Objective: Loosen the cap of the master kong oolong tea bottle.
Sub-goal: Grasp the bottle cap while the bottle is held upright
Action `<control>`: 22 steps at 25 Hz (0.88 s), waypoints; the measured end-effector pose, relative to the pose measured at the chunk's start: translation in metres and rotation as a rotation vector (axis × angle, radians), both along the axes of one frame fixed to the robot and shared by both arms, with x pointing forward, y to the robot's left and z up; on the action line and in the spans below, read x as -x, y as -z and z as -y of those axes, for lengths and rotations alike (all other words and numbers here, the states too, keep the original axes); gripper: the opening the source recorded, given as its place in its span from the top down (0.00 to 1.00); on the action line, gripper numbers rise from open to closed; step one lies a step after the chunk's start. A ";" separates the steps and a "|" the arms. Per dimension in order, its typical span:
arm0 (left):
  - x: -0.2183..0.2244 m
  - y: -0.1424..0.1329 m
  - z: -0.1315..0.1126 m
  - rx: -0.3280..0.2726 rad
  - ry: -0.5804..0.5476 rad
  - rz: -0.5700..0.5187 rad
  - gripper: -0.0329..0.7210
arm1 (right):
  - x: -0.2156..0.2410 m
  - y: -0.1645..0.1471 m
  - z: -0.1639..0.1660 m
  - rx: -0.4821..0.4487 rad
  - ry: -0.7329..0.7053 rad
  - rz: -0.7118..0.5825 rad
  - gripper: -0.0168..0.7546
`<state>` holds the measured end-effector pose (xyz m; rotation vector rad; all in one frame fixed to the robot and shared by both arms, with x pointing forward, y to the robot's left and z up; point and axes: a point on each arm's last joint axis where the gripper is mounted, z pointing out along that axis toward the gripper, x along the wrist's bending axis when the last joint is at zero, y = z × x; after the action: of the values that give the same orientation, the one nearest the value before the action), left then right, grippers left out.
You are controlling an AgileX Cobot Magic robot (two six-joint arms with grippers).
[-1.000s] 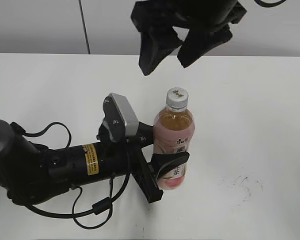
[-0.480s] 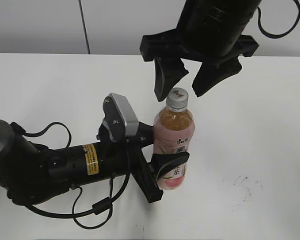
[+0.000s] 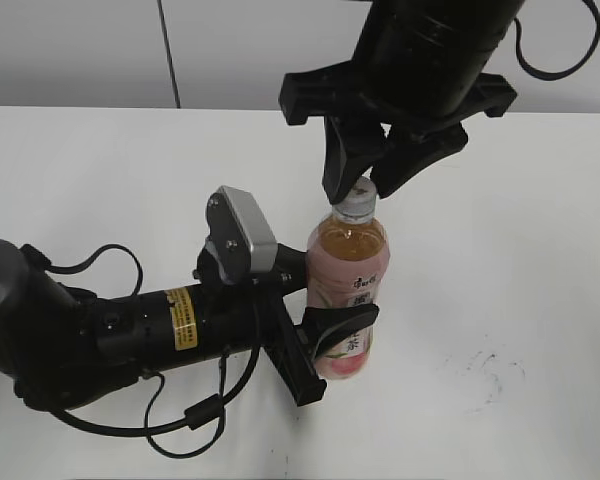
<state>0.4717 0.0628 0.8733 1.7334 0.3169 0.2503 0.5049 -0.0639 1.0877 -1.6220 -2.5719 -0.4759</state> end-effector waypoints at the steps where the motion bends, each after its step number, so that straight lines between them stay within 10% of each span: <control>1: 0.000 0.000 0.000 0.000 0.000 0.000 0.46 | 0.000 0.000 0.000 0.000 0.000 0.000 0.56; 11: 0.000 0.000 0.000 0.000 0.000 0.000 0.46 | 0.000 0.000 0.000 0.018 -0.205 0.060 0.63; 22: 0.000 0.000 0.000 0.000 0.000 0.000 0.46 | 0.001 -0.001 -0.001 0.112 -1.109 0.343 0.63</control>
<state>0.4717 0.0628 0.8733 1.7334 0.3169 0.2503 0.5037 -0.0631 1.0890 0.0679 -3.2134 -0.5008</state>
